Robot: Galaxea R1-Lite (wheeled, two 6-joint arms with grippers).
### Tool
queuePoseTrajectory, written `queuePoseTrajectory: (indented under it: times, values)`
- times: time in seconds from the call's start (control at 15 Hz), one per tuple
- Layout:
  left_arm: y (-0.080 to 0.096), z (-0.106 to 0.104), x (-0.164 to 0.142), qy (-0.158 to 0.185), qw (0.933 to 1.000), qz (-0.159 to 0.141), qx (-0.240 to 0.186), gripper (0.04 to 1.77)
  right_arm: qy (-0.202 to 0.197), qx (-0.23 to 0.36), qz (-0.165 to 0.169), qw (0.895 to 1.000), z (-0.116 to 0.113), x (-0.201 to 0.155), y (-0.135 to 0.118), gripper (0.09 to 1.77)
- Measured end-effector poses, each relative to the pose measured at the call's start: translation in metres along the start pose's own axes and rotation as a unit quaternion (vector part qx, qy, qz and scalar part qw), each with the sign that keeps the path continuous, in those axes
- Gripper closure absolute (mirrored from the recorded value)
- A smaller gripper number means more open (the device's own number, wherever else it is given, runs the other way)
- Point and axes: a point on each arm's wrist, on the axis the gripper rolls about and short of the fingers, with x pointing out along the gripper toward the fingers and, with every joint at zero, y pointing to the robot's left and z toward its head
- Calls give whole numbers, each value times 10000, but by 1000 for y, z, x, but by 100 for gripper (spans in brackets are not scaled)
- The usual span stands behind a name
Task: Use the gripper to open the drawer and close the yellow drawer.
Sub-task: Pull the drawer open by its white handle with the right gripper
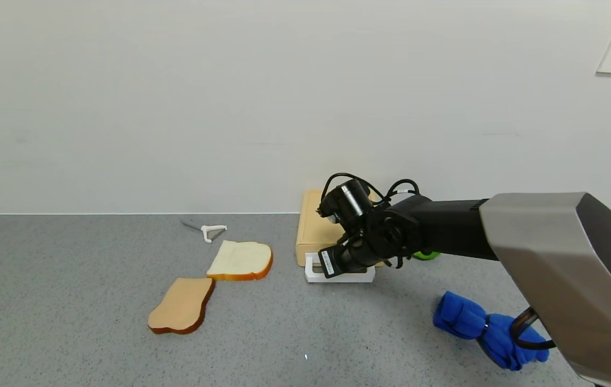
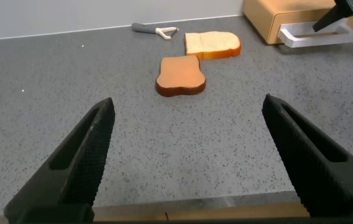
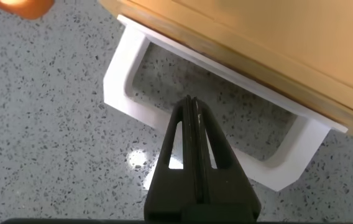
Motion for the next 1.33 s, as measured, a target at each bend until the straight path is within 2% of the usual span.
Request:
queuePoseTrajectory:
  times: [0.4, 0.6, 0.8, 1.33]
  values:
    - [0, 0, 0, 0, 10000, 0, 14, 9, 86, 75, -97, 9999, -2, 7, -11, 174]
    - [0, 0, 0, 0, 10000, 0, 15, 9, 104, 147, -246, 9995, -2, 8, -15, 174]
    - [0, 0, 0, 0, 10000, 0, 15, 9, 270, 217, -312, 9989, -5, 8, -18, 174]
    - [0, 0, 0, 0, 10000, 0, 7, 9, 280, 355, -407, 9981, -3, 9, -31, 174]
